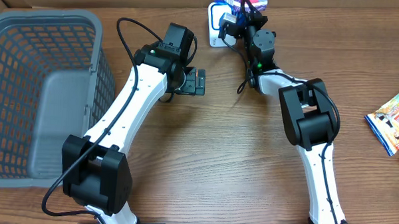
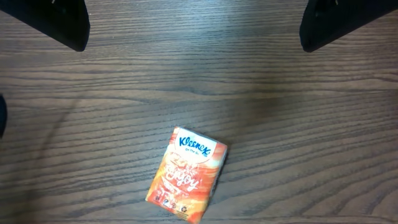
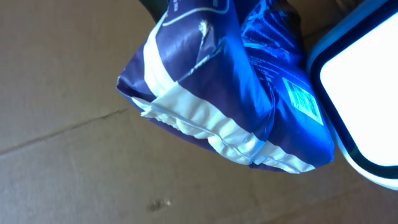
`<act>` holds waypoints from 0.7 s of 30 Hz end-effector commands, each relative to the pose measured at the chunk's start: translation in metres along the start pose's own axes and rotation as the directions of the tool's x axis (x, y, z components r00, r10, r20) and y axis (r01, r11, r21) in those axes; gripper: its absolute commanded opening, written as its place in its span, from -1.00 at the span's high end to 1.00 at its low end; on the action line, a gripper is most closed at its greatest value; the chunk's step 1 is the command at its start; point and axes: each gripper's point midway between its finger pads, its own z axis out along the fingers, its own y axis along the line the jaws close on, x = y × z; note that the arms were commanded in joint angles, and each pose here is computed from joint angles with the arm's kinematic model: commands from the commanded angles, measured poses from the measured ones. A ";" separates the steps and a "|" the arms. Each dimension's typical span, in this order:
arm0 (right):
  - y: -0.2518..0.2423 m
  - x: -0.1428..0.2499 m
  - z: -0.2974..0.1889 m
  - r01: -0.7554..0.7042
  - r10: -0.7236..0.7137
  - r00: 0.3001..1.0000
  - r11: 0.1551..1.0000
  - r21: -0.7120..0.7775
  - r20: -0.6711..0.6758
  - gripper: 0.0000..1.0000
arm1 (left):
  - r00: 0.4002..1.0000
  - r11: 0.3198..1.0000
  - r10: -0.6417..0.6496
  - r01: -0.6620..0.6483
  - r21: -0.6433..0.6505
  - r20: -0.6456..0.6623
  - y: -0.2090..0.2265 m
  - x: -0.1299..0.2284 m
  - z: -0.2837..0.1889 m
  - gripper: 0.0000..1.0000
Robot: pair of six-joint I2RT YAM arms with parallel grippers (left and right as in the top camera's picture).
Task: Scan the item barcode
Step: 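Hold the pouch's barcode against the scanner window, turning it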
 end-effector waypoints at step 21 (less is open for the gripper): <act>0.039 0.003 -0.009 0.011 -0.034 0.990 0.986 -0.164 -0.136 0.92 | 0.995 1.000 0.006 -0.007 0.002 0.104 0.001 -0.024 -0.014 -0.99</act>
